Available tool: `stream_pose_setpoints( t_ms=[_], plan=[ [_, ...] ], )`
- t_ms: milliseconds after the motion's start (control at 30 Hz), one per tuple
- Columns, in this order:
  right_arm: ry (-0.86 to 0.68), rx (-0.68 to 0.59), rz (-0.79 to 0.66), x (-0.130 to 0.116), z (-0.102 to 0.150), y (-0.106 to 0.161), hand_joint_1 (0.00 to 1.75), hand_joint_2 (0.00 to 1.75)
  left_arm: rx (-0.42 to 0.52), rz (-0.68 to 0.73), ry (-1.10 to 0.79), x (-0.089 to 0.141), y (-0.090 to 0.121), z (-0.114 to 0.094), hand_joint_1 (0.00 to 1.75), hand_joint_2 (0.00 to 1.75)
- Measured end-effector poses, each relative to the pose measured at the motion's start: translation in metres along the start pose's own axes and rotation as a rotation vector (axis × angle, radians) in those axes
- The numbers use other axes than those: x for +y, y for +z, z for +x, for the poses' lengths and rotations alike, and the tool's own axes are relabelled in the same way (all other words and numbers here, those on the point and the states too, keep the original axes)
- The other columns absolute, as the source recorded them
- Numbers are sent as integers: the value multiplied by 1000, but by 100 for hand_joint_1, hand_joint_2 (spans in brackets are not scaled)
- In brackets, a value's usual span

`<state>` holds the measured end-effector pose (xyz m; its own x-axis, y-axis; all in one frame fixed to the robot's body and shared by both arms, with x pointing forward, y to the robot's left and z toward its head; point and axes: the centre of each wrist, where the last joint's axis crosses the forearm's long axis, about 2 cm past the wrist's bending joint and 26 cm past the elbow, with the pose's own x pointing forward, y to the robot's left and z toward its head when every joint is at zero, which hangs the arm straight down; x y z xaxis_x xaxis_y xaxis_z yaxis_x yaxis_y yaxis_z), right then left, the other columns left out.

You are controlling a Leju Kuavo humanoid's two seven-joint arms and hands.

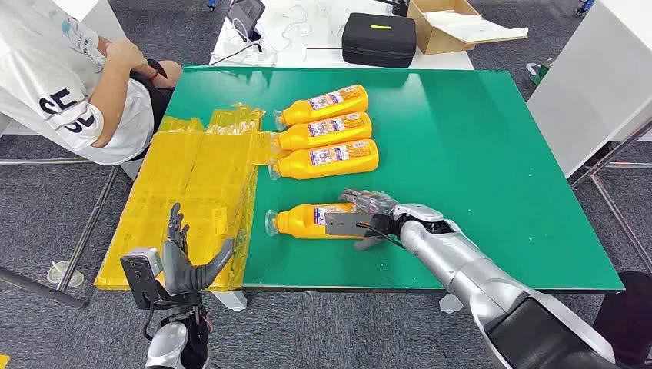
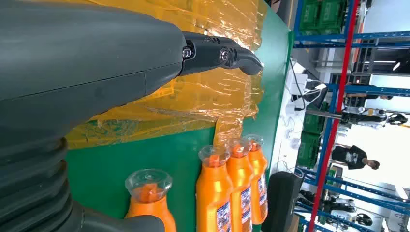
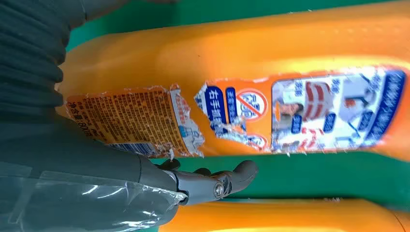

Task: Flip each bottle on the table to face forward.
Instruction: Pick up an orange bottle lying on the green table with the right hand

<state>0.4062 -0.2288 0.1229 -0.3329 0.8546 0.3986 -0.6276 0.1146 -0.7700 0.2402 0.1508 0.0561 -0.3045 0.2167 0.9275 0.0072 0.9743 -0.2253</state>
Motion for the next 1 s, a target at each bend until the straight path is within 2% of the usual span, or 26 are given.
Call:
stream_pose_setpoints(
  t_ms=[100,333,567,667,833,1000],
  plan=[
    [30,17,15,-3,0,0,175,175,3,2,3,0,0,0,0,175],
    [83,39,27,-5,-1,-1,175,175,13,5,7,-1,1,-1,0,175],
    [51,11,-97,7,-4,0,175,175,20,9,6,0,2,-2,0,175],
    [3,-39,-231,22,1,3,175,175,24,12,6,0,5,-2,0,175],
    [-160,-261,-596,51,39,15,175,175,27,12,47,1,10,2,0,175],
    [-352,-417,-979,64,67,38,175,175,33,-12,154,-2,5,8,0,175]
  ],
)
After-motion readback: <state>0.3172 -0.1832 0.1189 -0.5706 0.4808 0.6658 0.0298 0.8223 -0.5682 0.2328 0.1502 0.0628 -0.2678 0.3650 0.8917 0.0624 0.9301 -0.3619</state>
